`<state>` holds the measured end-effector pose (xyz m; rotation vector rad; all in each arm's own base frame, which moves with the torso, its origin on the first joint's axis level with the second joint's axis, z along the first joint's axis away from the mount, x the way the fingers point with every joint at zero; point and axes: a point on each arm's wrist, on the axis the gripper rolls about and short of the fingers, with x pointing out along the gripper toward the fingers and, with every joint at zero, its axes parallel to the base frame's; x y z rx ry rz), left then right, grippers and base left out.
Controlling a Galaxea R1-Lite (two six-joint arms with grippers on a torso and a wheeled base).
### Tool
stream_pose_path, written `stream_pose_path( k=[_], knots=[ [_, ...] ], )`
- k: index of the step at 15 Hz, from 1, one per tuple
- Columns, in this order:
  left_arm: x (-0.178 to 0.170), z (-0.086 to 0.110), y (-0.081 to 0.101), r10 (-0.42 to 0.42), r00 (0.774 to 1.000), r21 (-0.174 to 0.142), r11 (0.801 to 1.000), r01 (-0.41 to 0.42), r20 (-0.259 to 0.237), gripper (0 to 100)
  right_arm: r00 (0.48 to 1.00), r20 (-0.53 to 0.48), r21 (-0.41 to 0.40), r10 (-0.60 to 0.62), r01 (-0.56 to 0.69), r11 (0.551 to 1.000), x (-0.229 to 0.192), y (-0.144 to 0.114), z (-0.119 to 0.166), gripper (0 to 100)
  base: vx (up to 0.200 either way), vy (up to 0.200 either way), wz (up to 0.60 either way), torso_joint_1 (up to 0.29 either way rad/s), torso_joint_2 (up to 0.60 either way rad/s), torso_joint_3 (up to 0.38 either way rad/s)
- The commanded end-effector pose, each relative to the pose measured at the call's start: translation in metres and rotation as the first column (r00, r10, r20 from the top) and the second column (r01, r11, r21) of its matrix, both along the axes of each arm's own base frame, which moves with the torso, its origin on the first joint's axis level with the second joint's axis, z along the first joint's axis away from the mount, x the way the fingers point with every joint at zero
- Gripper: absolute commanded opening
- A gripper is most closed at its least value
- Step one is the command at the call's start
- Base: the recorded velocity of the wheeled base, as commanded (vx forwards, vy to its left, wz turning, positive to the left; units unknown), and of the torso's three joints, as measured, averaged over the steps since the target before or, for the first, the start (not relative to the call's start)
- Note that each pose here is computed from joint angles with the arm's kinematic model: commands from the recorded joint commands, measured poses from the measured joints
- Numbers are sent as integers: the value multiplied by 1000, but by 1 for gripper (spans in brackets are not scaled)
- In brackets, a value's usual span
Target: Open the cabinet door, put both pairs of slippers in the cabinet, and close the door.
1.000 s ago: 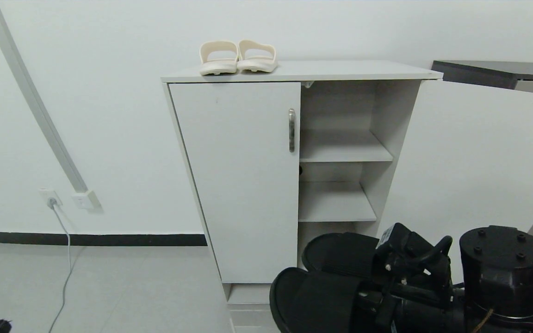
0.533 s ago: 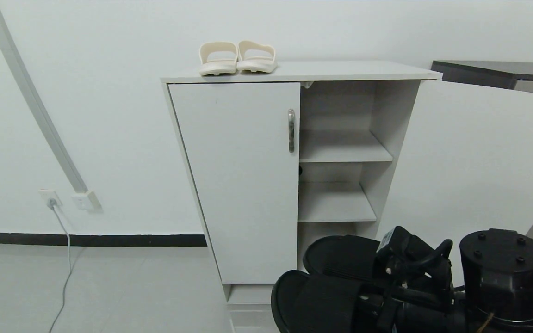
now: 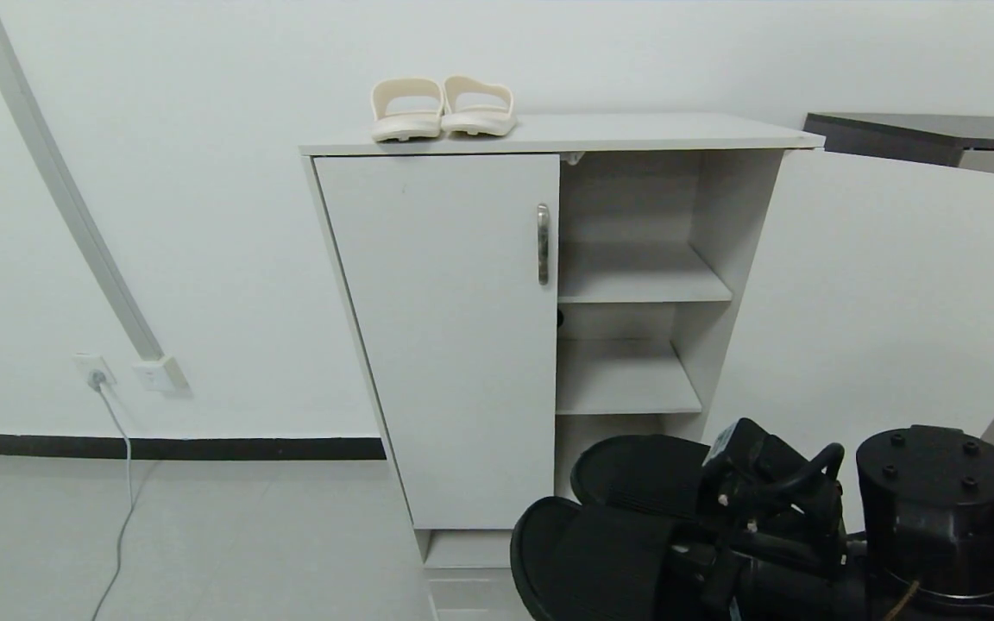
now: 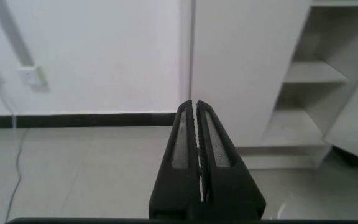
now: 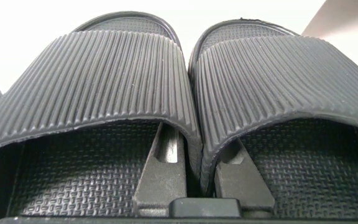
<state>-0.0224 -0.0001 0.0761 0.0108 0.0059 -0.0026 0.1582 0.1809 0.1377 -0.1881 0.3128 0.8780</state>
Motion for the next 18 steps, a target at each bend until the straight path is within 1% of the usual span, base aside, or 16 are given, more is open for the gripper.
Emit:
stream_pose_path(
  k=[1, 3, 5, 6, 7, 9, 10, 12, 15, 17, 18],
  knots=[
    [0, -1, 0, -4, 1000, 1, 1000, 4, 3, 0, 1000, 4, -9, -21, 21, 1000, 2, 2, -1, 0, 0, 0, 0, 0, 0, 0],
    [-1, 0, 0, 6, 1000, -8, 1000, -6, 6, 0, 996, 8, -33, -88, 89, 996, 10, 8, -6, 0, 0, 0, 0, 0, 0, 0],
    [-1, 0, 0, 6, 1000, -11, 1000, -6, 6, 0, 985, -7, 13, -172, 172, 985, 17, 22, -6, 0, 0, 0, 0, 0, 0, 0],
    [-1, 0, 0, 4, 1000, -11, 1000, -4, 6, 0, 959, -5, 40, -282, 282, 959, 25, 38, -6, 0, 0, 0, 0, 0, 0, 0],
    [-1, 0, 0, 4, 1000, -12, 1000, -4, 6, 0, 926, 6, 49, -378, 377, 925, 32, 52, -8, 0, 0, 0, 0, 0, 0, 0],
    [-1, 0, 0, 4, 1000, -12, 1000, -4, 6, 0, 870, 23, 58, -493, 491, 869, 44, 68, -15, 0, 0, 0, 0, 0, 0, 0],
    [-1, 0, 0, 4, 1000, -12, 1000, -4, 6, 0, 849, 33, 52, -527, 525, 850, 47, 72, -19, 0, 0, 0, 0, 0, 0, 0],
    [-1, 0, 0, 4, 1000, -9, 1000, -4, 6, 0, 805, 57, 66, -591, 588, 806, 56, 79, -23, 0, 0, 0, 0, 0, 0, 0],
    [0, -1, 0, 4, 1000, -9, 1000, -4, 4, 0, 755, 78, 131, -651, 639, 758, 70, 92, -31, 0, 0, 0, 0, 0, 0, 0],
    [0, -1, 0, 1, 1000, -8, 1000, -1, 4, 0, 710, 87, 147, -699, 684, 714, 83, 92, -32, 0, 0, 0, 0, 0, 0, 0],
    [-1, 0, 0, 1, 1000, -8, 1000, -1, 6, 0, 700, 87, 155, -709, 693, 704, 85, 91, -30, 0, 0, 0, 0, 0, 0, 0]
  ],
)
